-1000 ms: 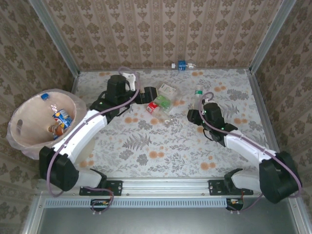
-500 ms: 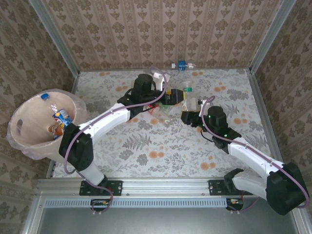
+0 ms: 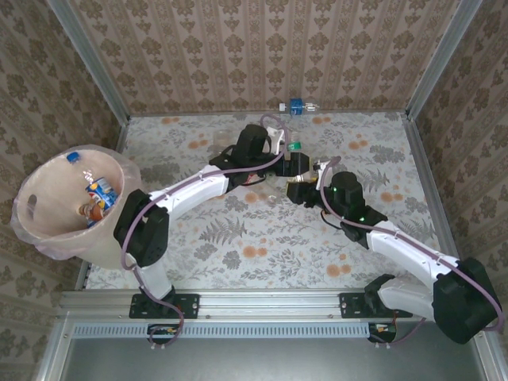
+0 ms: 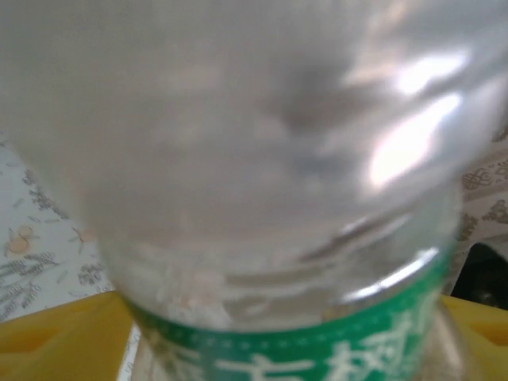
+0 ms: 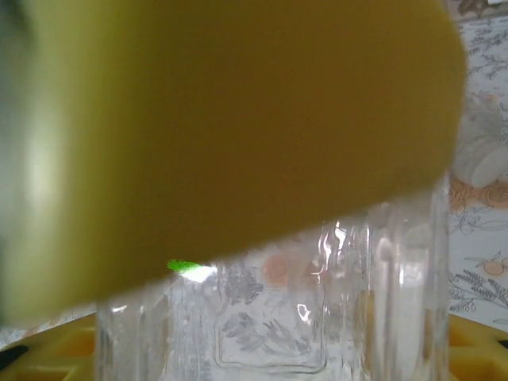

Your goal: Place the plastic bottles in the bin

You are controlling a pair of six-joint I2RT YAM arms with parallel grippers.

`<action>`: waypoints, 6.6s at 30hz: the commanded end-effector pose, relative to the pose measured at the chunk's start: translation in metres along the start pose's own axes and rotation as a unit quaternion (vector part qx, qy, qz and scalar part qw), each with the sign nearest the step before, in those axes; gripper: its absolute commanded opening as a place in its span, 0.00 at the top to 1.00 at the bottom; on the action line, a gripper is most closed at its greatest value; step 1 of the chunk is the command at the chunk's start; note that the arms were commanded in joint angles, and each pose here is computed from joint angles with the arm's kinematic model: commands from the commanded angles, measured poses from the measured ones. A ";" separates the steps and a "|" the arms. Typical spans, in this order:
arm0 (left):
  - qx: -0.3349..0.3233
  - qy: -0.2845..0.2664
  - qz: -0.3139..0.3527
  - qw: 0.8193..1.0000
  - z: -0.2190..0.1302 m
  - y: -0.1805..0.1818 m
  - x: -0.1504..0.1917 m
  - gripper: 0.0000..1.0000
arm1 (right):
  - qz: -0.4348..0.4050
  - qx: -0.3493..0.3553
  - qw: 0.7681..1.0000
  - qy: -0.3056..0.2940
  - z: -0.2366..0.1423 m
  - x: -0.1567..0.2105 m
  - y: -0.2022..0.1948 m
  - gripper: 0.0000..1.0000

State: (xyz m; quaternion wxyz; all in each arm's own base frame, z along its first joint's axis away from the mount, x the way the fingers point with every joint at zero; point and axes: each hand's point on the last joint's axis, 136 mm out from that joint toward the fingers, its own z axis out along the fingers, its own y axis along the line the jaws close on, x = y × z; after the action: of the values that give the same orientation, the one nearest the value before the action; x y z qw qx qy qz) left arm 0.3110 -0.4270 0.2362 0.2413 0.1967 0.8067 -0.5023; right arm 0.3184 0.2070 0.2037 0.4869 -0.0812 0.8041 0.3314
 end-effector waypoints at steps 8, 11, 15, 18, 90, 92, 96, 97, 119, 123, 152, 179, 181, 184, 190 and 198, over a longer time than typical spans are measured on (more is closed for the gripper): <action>0.023 0.019 -0.001 1.000 -0.016 -0.012 -0.004 0.47 | -0.059 -0.069 0.996 -0.006 0.000 -0.019 0.037 0.35; -0.025 0.004 0.020 0.999 -0.036 -0.005 -0.012 0.48 | -0.075 -0.079 0.994 -0.008 -0.004 -0.022 0.043 0.15; -0.130 -0.021 0.068 0.989 -0.090 0.007 -0.035 0.49 | -0.089 -0.067 0.993 -0.044 -0.020 -0.042 0.047 0.00; -0.214 -0.043 0.088 0.972 -0.139 0.017 -0.050 0.49 | -0.097 -0.053 0.989 -0.101 -0.036 -0.060 0.046 0.00; -0.718 -0.244 -0.174 0.628 -0.586 0.099 0.013 0.11 | -0.075 0.119 0.990 -0.021 0.009 -0.043 -0.024 0.00; -0.700 -0.252 -0.151 0.651 -0.570 0.095 0.001 0.10 | -0.077 0.109 0.991 0.004 0.018 -0.034 -0.022 0.00; -0.640 -0.269 -0.102 0.713 -0.525 0.086 -0.024 0.09 | -0.081 0.066 0.992 0.065 0.038 -0.011 -0.014 0.00; -0.627 -0.270 -0.094 0.725 -0.515 0.085 -0.029 0.08 | -0.079 0.065 0.992 0.076 0.042 -0.007 -0.015 0.00; -0.348 -0.223 -0.002 0.911 -0.314 0.072 -0.072 0.00 | -0.094 0.221 0.937 0.253 0.160 -0.009 -0.129 0.00; -0.358 -0.205 -0.012 0.911 -0.306 0.086 -0.068 0.00 | -0.117 0.236 0.920 0.291 0.183 -0.009 -0.151 0.00; -0.347 -0.165 -0.042 0.922 -0.277 0.111 -0.057 0.00 | 0.056 0.320 0.891 0.318 0.064 0.056 -0.179 0.00; -0.370 -0.165 -0.043 0.913 -0.284 0.111 -0.046 0.00 | -0.184 0.067 0.892 0.407 0.063 0.051 -0.136 0.00; -0.370 -0.164 -0.044 0.913 -0.283 0.112 -0.045 0.00 | -0.188 0.076 0.882 0.426 0.061 0.060 -0.144 0.00; -0.373 -0.156 -0.046 0.914 -0.283 0.113 -0.044 0.00 | -0.200 0.108 0.867 0.443 0.061 0.067 -0.160 0.00; -0.373 -0.154 -0.052 0.914 -0.280 0.117 -0.043 0.00 | -0.218 0.125 0.849 0.465 0.064 0.082 -0.170 0.00; -0.371 -0.151 -0.052 0.915 -0.278 0.118 -0.043 0.00 | -0.249 0.133 0.847 0.451 0.065 0.093 -0.172 0.00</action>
State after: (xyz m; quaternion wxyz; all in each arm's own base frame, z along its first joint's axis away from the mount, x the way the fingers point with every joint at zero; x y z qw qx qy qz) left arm 0.3604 -0.1281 0.2845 0.3950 -0.0238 0.8957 -0.2026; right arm 0.3993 0.1376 0.0302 0.1363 -0.3418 0.9292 0.0350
